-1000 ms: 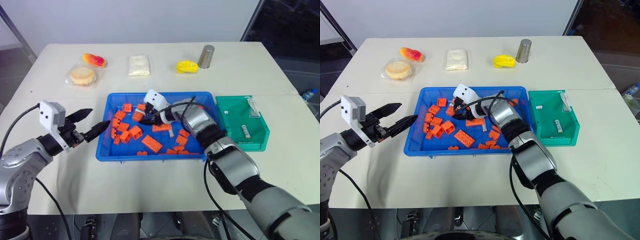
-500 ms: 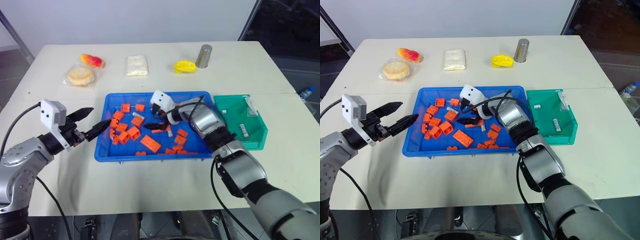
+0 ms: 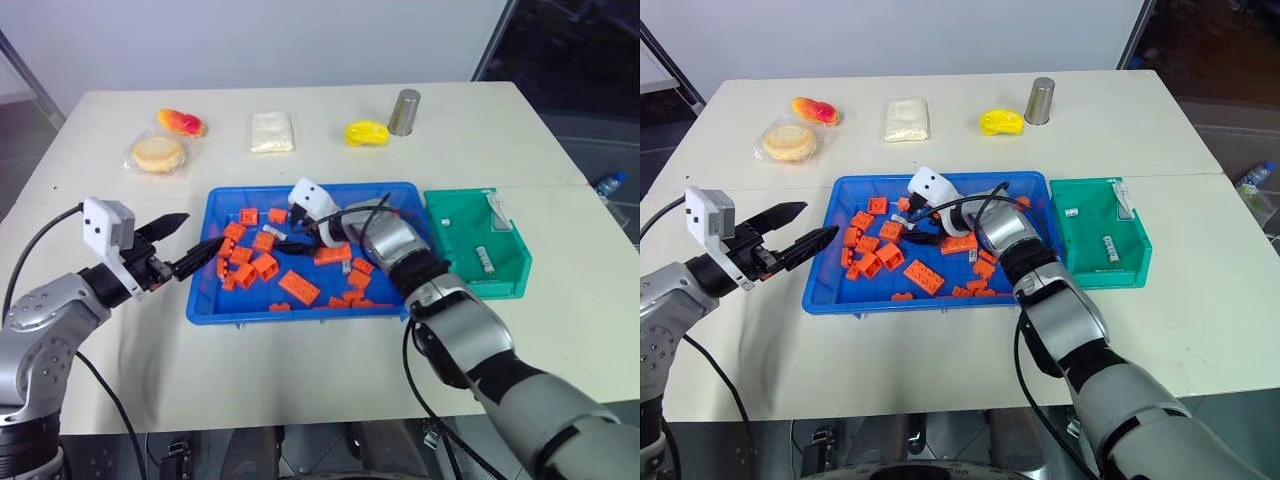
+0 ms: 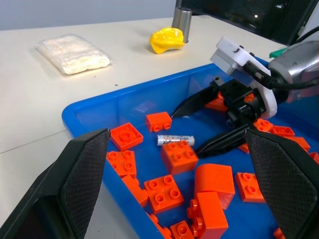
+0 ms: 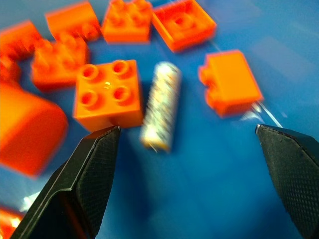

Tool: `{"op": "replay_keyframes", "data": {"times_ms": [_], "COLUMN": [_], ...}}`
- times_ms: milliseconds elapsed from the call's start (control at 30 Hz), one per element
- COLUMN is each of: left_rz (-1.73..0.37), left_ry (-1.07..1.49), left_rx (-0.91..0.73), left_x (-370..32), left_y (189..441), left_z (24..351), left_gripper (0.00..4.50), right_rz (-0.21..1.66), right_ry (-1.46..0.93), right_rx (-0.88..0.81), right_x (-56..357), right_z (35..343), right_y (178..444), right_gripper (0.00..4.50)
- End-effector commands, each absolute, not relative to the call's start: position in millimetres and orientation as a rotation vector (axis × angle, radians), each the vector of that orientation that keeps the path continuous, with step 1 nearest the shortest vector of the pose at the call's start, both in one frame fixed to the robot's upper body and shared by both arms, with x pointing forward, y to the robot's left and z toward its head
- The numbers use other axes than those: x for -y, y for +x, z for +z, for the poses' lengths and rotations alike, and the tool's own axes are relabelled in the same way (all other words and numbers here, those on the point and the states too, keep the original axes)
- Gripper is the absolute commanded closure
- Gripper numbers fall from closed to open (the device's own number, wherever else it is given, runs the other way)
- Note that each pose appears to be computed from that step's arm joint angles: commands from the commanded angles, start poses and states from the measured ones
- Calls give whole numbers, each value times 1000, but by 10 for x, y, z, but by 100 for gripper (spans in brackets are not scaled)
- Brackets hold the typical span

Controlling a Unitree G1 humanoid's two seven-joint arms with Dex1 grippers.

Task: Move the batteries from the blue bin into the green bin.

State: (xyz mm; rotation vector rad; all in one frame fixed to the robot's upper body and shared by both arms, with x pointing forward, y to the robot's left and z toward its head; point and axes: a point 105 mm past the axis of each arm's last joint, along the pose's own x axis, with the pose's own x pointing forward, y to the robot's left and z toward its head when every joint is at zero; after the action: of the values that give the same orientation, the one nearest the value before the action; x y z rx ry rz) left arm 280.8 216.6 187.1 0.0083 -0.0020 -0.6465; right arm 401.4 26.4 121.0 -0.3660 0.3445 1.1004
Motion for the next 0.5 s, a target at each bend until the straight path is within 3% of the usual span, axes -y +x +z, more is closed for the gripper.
{"op": "replay_keyframes", "data": {"times_ms": [33,233,267,333,500], "left_rz": [-657,-660,-661,-662,-666], "left_ry": [27,28,28,30,35], "left_rx": [43,43,44,44,41], "left_x": [-2127,-2122,-2125,-2128,-2152], "left_y": [2763,2777,2782,2790,2799], "left_z": [1964,1960,1962,1966,1972], "left_gripper": [0,0,0,0,0], "right_rz": [1123,1146,1138,1128,1113], "right_ry": [-270,-327,-337,-343,-360], "right_rx": [-340,-361,-365,-372,-359], "right_x": [-445,-419,-390,-355,-333], "right_z": [1361,1251,1222,1192,1200], "right_y": [3950,3839,3842,3844,3865], "right_gripper": [5,5,29,87,353]}}
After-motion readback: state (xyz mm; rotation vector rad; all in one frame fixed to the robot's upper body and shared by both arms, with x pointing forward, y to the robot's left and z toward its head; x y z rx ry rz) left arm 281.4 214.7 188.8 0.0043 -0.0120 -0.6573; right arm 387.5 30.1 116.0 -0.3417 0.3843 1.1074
